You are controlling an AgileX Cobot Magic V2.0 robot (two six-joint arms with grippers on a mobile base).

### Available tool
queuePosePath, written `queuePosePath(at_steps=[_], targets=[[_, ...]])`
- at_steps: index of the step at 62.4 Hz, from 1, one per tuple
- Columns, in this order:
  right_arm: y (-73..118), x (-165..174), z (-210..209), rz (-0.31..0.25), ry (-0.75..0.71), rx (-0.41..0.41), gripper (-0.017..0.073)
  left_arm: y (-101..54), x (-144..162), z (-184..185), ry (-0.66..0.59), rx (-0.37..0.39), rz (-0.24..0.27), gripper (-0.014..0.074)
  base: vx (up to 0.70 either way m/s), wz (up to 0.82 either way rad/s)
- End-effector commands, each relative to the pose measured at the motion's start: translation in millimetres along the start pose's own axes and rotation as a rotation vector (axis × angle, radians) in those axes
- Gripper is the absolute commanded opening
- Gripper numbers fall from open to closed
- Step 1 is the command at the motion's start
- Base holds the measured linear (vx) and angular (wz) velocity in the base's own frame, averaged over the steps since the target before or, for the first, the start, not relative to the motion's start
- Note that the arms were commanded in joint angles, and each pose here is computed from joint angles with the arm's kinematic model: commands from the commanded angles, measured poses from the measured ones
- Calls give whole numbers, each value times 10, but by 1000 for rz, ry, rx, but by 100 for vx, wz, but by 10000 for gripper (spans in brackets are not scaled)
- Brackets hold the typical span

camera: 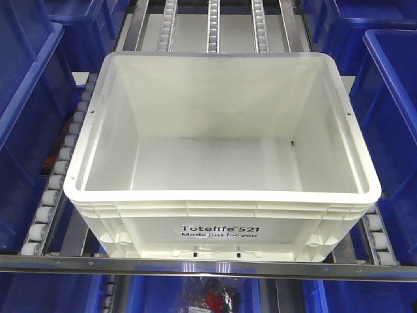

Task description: Move bin from left to right shelf

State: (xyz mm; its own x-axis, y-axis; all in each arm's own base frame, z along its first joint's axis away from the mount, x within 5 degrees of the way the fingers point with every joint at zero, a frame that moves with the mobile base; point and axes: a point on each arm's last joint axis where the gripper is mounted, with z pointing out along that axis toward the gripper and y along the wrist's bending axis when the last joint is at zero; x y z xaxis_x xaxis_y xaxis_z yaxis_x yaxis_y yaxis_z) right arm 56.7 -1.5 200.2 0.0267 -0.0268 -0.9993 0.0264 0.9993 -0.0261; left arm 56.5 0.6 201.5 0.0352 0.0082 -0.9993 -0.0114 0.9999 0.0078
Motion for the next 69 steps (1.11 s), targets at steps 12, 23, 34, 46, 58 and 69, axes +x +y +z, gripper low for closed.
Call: queuePosePath(at_steps=[12,23,34,46,58,69], targets=[[1,-38,-9,-10,-76,0,-9,-1,-148,-21,-107,5,-12,39,0,0],[1,-38,-9,-10,-76,0,-9,-1,-148,-21,-107,5,-12,39,0,0],[1,-38,-9,-10,-76,0,-9,-1,-148,-21,-107,5,-12,39,0,0],[1,-58,-10,-10,-97,0,-9,-1,-149,-21,-108,4,-1,39,0,0],[1,-113,-17,-17,-152,1,-9,-1,-189,-26,-152,4,-5,39,0,0],[-7,-396,-68,-17,-227,4,-9,4,-585,-114,-342,5,-23,39,0,0]])
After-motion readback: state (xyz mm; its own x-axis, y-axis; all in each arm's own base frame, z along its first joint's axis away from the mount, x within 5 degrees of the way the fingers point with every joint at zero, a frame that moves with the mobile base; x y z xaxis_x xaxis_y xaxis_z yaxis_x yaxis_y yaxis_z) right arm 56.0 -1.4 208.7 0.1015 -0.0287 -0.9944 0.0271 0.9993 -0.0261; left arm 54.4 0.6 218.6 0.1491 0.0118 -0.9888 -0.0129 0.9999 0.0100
